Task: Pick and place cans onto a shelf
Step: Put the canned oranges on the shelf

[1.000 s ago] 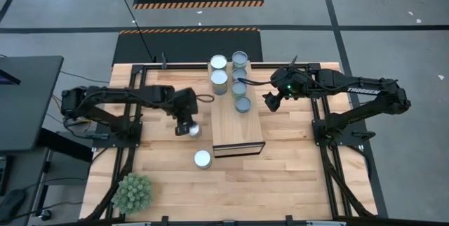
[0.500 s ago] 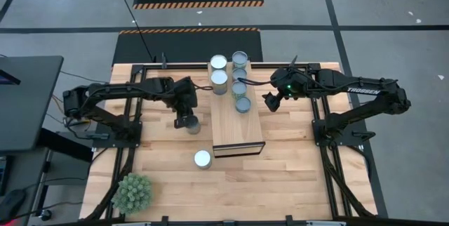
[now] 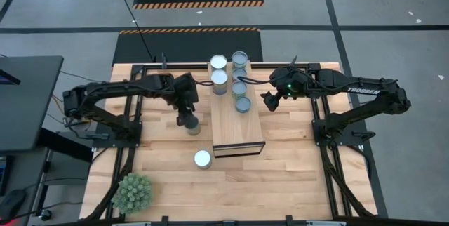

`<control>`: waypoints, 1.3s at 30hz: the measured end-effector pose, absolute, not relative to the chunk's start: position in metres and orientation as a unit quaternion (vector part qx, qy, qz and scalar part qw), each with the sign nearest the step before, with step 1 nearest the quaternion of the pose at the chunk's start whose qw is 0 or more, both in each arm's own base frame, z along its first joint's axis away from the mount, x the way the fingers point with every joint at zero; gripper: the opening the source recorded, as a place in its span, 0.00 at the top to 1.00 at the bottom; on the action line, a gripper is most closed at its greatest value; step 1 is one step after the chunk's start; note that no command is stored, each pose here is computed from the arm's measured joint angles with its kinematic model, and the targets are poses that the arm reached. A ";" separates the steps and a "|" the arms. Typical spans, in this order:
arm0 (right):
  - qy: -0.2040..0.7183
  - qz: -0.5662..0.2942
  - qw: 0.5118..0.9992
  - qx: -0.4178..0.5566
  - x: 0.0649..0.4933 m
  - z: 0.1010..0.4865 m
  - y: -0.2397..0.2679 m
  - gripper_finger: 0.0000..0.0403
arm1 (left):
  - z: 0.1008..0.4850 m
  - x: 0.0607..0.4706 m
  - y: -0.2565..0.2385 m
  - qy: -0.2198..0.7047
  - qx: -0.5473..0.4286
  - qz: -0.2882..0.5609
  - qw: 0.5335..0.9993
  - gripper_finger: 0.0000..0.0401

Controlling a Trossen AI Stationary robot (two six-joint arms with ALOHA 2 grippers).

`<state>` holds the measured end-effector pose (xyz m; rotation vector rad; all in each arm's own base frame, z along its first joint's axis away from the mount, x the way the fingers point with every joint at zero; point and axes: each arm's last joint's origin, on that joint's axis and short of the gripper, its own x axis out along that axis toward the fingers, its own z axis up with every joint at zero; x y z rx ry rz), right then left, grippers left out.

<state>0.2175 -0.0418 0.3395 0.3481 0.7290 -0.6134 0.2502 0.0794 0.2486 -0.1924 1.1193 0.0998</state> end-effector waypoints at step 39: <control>0.338 -0.293 0.877 0.173 0.219 0.341 -0.042 0.14 | 0.216 0.280 0.042 0.601 -0.014 -0.012 0.799 0.02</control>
